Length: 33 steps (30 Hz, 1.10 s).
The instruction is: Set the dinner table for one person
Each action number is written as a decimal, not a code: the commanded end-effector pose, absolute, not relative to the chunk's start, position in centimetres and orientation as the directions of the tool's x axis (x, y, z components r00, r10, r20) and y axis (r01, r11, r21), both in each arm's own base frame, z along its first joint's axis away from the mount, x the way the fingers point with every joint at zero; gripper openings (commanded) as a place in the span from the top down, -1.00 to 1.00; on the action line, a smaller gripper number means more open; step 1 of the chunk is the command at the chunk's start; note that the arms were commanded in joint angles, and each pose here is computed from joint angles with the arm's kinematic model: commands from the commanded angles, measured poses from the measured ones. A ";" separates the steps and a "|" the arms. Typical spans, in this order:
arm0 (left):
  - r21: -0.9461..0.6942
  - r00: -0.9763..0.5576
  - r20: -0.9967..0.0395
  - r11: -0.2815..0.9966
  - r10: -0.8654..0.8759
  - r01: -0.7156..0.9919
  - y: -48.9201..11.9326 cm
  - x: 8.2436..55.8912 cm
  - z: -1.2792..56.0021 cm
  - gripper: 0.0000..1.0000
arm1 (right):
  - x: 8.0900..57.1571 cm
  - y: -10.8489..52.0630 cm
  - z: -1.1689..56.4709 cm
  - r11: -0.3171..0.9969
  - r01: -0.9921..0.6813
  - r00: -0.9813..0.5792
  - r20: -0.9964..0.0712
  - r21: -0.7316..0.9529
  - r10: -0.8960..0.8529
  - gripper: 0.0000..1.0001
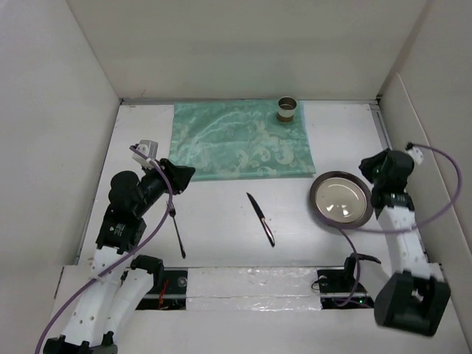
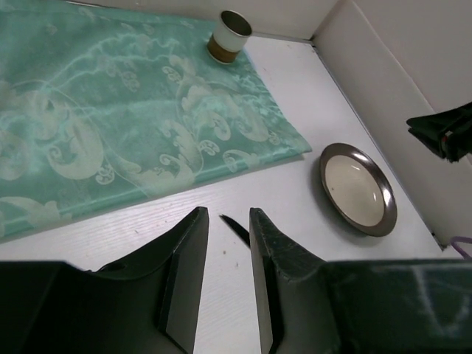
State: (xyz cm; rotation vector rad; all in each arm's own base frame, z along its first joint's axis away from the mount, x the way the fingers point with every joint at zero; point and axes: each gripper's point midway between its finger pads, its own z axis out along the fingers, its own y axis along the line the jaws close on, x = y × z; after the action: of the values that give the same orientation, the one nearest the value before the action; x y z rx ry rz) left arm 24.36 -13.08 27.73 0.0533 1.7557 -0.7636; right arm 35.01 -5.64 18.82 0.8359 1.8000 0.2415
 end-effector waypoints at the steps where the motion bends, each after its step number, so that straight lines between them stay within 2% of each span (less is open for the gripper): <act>1: -0.459 -0.302 -0.888 0.712 -0.347 0.531 -14.7 23.1 30.4 0.48 | 28.9 -8.9 17.7 0.635 0.594 -0.021 -0.779 0.495 0.627 0.10; 3: -0.456 -0.297 -0.890 0.708 -0.347 0.539 -14.7 22.7 30.5 0.47 | 25.4 -10.3 17.8 0.576 0.675 0.038 -0.802 0.461 0.596 -0.16; 4: -0.456 -0.293 -0.890 0.701 -0.349 0.548 -14.8 22.5 30.7 0.44 | 24.0 -11.3 17.4 0.530 0.720 0.064 -0.804 0.447 0.591 -0.41; 5: -0.456 -0.287 -0.890 0.701 -0.354 0.548 -14.7 22.3 30.8 0.42 | 22.9 -11.2 16.5 0.515 0.748 0.030 -0.797 0.419 0.604 -0.53; 10: -0.442 -0.238 -0.896 0.705 -0.375 0.554 -14.2 21.5 32.1 0.34 | 21.9 -11.1 13.4 0.422 0.812 -0.017 -0.705 0.404 0.709 -0.60; 15: -0.427 -0.184 -0.900 0.714 -0.395 0.555 -13.6 20.7 33.2 0.31 | 21.6 -8.3 8.7 0.327 0.838 -0.062 -0.519 0.436 0.853 -0.61; 22: -0.411 -0.155 -0.903 0.705 -0.400 0.578 -13.5 19.6 33.8 0.31 | 20.3 -7.4 4.4 0.247 0.879 -0.047 -0.442 0.407 0.896 -0.68; 30: -0.405 -0.139 -0.905 0.715 -0.401 0.570 -13.3 19.5 34.1 0.30 | 21.4 -6.1 2.2 0.223 0.868 -0.055 -0.361 0.443 0.931 -0.60; 32: -0.406 -0.141 -0.906 0.722 -0.400 0.561 -13.1 19.5 33.9 0.31 | 21.9 -5.8 1.4 0.205 0.863 -0.044 -0.336 0.461 0.941 -0.46; 33: -0.404 -0.137 -0.907 0.727 -0.399 0.555 -13.0 19.5 33.9 0.31 | 22.0 -5.8 1.4 0.201 0.861 -0.038 -0.334 0.468 0.942 -0.06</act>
State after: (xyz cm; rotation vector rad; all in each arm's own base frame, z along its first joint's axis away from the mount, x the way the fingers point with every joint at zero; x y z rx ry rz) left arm 19.77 -13.26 32.59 0.1301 1.5495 -0.8419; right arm 21.76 -6.73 2.86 1.6178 1.9252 0.1026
